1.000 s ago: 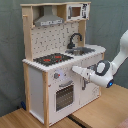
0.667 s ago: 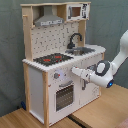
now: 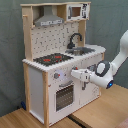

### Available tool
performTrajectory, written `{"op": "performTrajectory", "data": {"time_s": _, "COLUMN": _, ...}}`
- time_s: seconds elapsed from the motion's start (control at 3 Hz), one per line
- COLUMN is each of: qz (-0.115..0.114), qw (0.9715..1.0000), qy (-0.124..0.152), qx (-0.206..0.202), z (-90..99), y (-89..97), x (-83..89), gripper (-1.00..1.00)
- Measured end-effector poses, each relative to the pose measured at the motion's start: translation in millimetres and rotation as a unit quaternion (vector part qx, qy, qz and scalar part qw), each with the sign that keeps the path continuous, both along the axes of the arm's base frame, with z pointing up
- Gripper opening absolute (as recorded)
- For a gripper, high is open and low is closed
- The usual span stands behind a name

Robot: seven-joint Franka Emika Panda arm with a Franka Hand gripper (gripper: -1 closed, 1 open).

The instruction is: Play with the kitchen

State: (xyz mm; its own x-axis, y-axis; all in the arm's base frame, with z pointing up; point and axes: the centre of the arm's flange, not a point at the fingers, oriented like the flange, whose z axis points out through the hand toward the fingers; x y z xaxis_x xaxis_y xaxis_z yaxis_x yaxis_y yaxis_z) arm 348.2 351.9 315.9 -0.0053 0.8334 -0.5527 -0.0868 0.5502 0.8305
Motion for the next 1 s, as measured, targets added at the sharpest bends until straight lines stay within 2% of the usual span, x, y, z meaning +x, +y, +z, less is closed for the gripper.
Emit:
{"op": "performTrajectory", "data": {"time_s": 0.33, "qz": -0.005, "qw": 0.9983, "qy": -0.007, "qx": -0.057, "z": -0.6, "y": -0.1, "x": 0.2, "gripper": -1.00}}
{"op": "performTrajectory", "data": {"time_s": 0.67, "qz": -0.011, "qw": 0.9935, "qy": -0.014, "qx": -0.112, "z": -1.8, "y": -0.3, "x": 0.4, "gripper": -1.00}}
{"op": "performTrajectory", "data": {"time_s": 1.0, "qz": -0.018, "qw": 0.9849, "qy": -0.026, "qx": -0.170, "z": -3.9, "y": -0.2, "x": 0.6, "gripper": -1.00}}
